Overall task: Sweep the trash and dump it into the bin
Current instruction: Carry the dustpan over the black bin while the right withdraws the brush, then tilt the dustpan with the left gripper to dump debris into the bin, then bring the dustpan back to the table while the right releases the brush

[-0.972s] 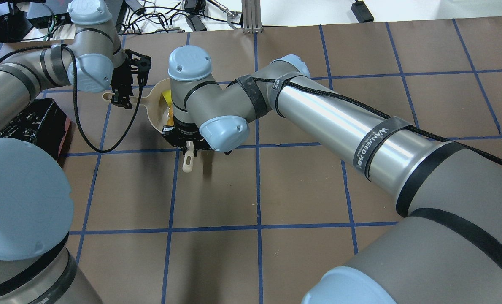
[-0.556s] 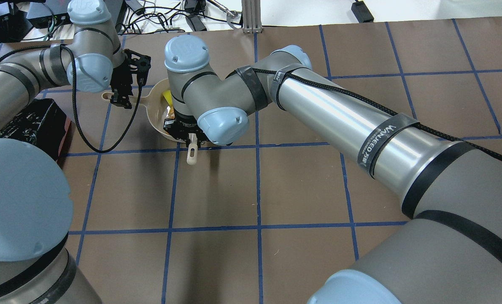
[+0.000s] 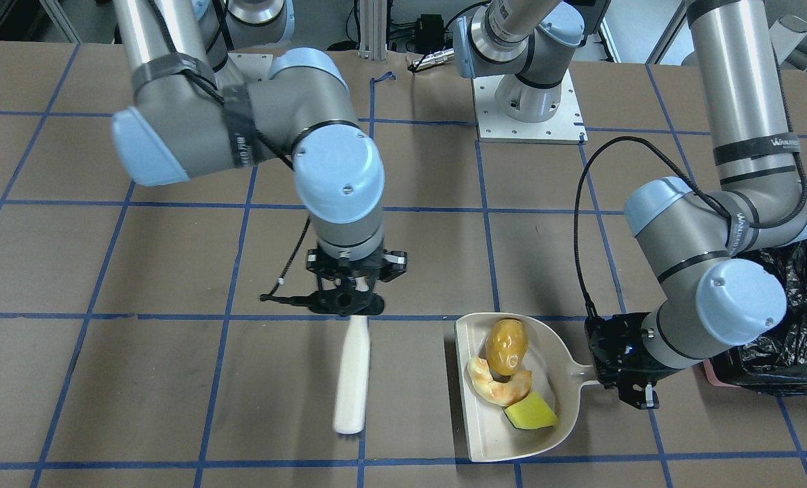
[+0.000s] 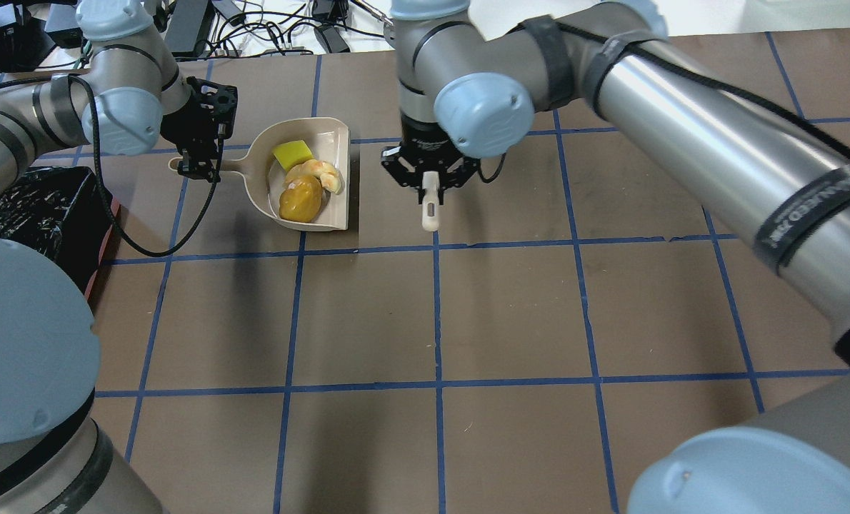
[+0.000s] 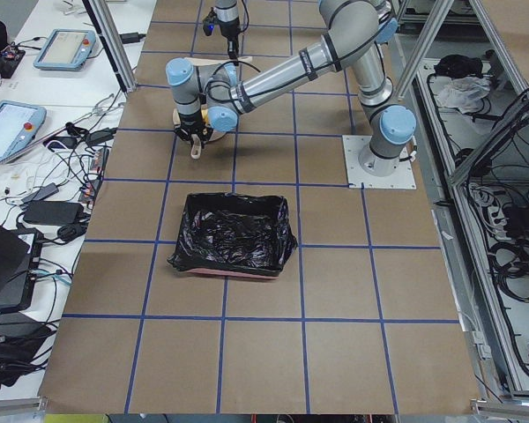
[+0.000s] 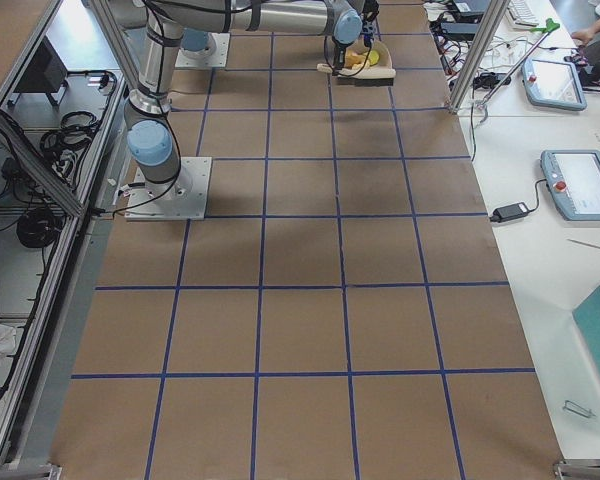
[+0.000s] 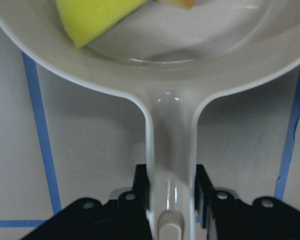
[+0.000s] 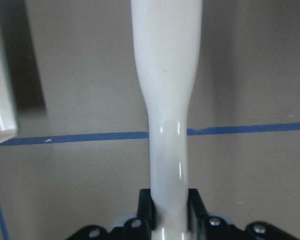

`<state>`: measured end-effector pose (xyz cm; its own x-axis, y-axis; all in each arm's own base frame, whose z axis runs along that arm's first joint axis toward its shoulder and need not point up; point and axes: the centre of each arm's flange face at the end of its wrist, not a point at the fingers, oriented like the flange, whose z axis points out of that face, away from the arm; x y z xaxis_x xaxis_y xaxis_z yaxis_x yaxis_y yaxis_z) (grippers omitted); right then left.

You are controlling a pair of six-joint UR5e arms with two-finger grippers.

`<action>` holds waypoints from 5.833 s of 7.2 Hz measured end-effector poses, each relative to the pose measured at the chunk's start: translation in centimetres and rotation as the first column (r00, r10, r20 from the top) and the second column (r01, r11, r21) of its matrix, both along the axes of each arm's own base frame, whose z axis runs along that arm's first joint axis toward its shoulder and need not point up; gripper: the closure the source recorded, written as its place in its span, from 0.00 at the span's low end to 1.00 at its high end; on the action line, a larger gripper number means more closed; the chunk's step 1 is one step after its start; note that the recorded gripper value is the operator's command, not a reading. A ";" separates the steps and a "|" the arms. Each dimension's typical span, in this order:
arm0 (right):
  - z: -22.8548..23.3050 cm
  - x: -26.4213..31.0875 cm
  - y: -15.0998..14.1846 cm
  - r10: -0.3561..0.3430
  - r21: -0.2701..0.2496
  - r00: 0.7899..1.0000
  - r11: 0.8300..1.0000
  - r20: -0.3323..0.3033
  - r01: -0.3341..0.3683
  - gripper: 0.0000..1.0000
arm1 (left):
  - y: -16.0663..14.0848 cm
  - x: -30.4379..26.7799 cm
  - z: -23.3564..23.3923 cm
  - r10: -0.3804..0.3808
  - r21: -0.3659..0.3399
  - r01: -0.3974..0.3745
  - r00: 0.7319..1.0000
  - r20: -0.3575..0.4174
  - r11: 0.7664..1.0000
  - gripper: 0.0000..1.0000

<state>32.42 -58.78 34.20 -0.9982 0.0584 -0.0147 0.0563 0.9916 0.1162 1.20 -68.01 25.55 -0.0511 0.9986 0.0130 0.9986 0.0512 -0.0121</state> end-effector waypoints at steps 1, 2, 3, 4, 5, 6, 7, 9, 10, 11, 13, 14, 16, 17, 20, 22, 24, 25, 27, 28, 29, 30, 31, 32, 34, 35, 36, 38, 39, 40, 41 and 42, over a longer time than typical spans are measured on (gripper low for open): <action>1.2 -6.1 -1.8 -0.012 0.002 0.999 1.000 -0.041 0.012 1.00 | 0.5 2.0 1.3 0.021 0.001 -0.021 0.999 -0.047 1.000 1.00; 1.5 -12.7 -3.6 -0.001 0.008 0.998 1.000 -0.057 0.002 1.00 | 1.2 3.9 3.0 0.032 0.004 -0.032 0.996 -0.080 0.999 1.00; 1.1 -20.0 -4.9 0.016 0.022 0.998 1.000 -0.053 -0.015 1.00 | 2.3 6.0 5.1 0.042 0.008 -0.041 0.993 -0.109 0.999 1.00; 0.1 -26.6 -5.5 0.017 0.034 0.999 0.999 -0.040 -0.015 1.00 | 3.6 8.1 7.6 0.040 0.021 -0.038 0.991 -0.127 0.999 1.00; -1.1 -31.9 -5.4 0.014 0.037 0.999 0.999 -0.037 -0.013 1.00 | 5.1 10.3 10.4 0.029 0.041 -0.024 0.989 -0.142 0.999 1.00; -2.7 -35.4 -4.9 0.021 0.029 0.999 0.999 -0.048 -0.019 1.00 | 6.9 13.7 13.2 0.027 0.056 -0.019 0.989 -0.147 0.998 1.00; -4.8 -38.2 -4.1 0.018 0.008 0.998 1.000 -0.058 -0.018 1.00 | 8.7 18.7 14.4 0.041 0.072 -0.033 0.991 -0.128 0.997 1.00; -8.1 -41.9 -2.4 0.031 -0.038 0.997 0.999 -0.071 -0.034 1.00 | 12.0 28.9 14.6 0.042 0.074 -0.035 0.996 -0.082 0.997 1.00; -8.7 -42.4 -2.0 0.038 -0.045 0.997 0.998 -0.072 -0.042 1.00 | 12.9 32.3 15.2 0.029 0.056 -0.026 0.998 -0.056 0.998 1.00; -8.9 -42.0 -1.6 0.050 -0.033 0.997 0.998 -0.066 -0.052 1.00 | 13.2 35.6 15.5 0.000 0.041 -0.001 1.000 0.005 0.999 1.00; -9.2 -41.0 -0.8 0.067 0.010 0.997 0.998 -0.045 -0.067 1.00 | 13.7 42.3 15.1 -0.075 0.029 0.071 0.981 0.179 0.997 1.00; -9.3 -40.9 -0.7 0.069 0.021 0.997 0.997 -0.040 -0.069 1.00 | 13.8 44.1 14.7 -0.093 0.054 0.082 0.962 0.256 0.995 1.00; -9.6 -40.8 -0.7 0.071 0.028 0.997 0.997 -0.036 -0.070 1.00 | 13.0 42.3 16.4 -0.115 0.150 0.057 0.900 0.420 0.987 1.00; -9.6 -40.9 -0.8 0.070 0.027 0.997 0.997 -0.036 -0.069 1.00 | 12.4 40.4 17.0 -0.121 0.191 0.029 0.861 0.494 0.981 1.00; -9.7 -40.9 -0.9 0.069 0.029 0.997 0.997 -0.038 -0.068 1.00 | 11.6 35.4 16.5 -0.113 0.209 -0.036 0.744 0.658 0.977 1.00; -9.8 -40.8 -0.9 0.059 0.030 0.998 0.998 -0.037 -0.058 1.00 | 11.7 34.1 16.4 -0.111 0.205 -0.044 0.720 0.686 0.978 1.00; -10.1 -40.8 -0.9 0.046 0.037 0.998 0.998 -0.036 -0.045 0.94 | 11.7 34.0 17.2 -0.064 0.164 -0.098 0.643 0.764 0.982 1.00; -10.2 -40.8 -0.9 0.045 0.038 0.998 0.998 -0.038 -0.043 0.63 | 11.2 32.7 17.4 -0.041 0.131 -0.107 0.599 0.800 0.986 1.00; -10.4 -40.9 -0.9 0.046 0.044 0.998 0.998 -0.042 -0.044 0.60 | 10.1 28.8 17.9 -0.047 0.106 -0.073 0.560 0.827 0.992 1.00; -10.5 -41.0 -0.9 0.046 0.046 0.998 0.998 -0.042 -0.044 0.56 | 10.0 28.1 18.1 -0.052 0.108 -0.070 0.551 0.833 0.992 1.00; -10.5 -40.9 -0.9 0.046 0.046 0.998 0.998 -0.040 -0.044 0.48 | 10.0 27.7 18.0 -0.056 0.114 -0.074 0.542 0.839 0.991 1.00; -10.5 -40.9 -0.9 0.045 0.044 0.998 0.998 -0.038 -0.044 0.29 | 10.1 27.3 18.0 -0.060 0.118 -0.074 0.538 0.841 0.990 1.00; -10.3 -40.9 -1.1 0.045 0.038 0.998 0.998 -0.038 -0.043 0.19 | 10.0 27.0 18.1 -0.062 0.117 -0.069 0.539 0.840 0.991 1.00; -9.7 -41.0 -1.4 0.044 0.024 0.998 0.999 -0.042 -0.043 0.13 | 10.0 26.8 18.7 -0.063 0.113 -0.059 0.548 0.834 0.992 1.00; -6.4 -41.0 -2.8 0.052 -0.013 0.997 0.999 -0.049 -0.052 0.07 | 10.0 26.3 22.7 -0.084 0.115 -0.013 0.605 0.792 0.993 1.00; -3.2 -39.4 -3.5 0.070 -0.028 0.997 0.997 -0.038 -0.071 0.01 | 10.1 25.6 25.4 -0.108 0.114 0.035 0.665 0.739 0.993 1.00; 0.4 -35.8 -3.7 0.102 -0.046 0.994 0.994 -0.032 -0.104 0.01 | 10.2 24.5 27.3 -0.131 0.088 0.097 0.736 0.664 0.991 1.00; 6.6 -26.2 -1.2 0.156 -0.079 0.987 0.984 -0.035 -0.158 0.00 | 8.7 21.6 25.0 -0.188 0.007 0.207 0.872 0.452 0.978 1.00; 9.4 -22.6 1.1 0.161 -0.092 0.986 0.982 -0.029 -0.163 0.00 | 7.5 19.0 22.0 -0.215 0.002 0.231 0.904 0.369 0.973 1.00; 12.3 -20.6 3.5 0.157 -0.106 0.987 0.982 -0.013 -0.158 0.00 | 6.0 15.6 18.3 -0.227 -0.002 0.240 0.924 0.308 0.971 1.00; 14.7 -19.8 5.7 0.157 -0.110 0.988 0.981 -0.006 -0.157 0.00 | 4.1 11.7 14.5 -0.206 -0.025 0.220 0.943 0.263 0.975 1.00; 16.6 -19.5 7.6 0.159 -0.118 0.987 0.980 -0.003 -0.158 0.00 | 2.0 7.7 11.0 -0.193 -0.051 0.210 0.952 0.237 0.976 1.00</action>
<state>12.88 -51.15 50.83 -0.9945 -0.1034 -0.0187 -0.1034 0.9946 -0.0016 8.91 -65.97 36.51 0.1586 0.9860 -0.0507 0.9643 -0.1437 0.2222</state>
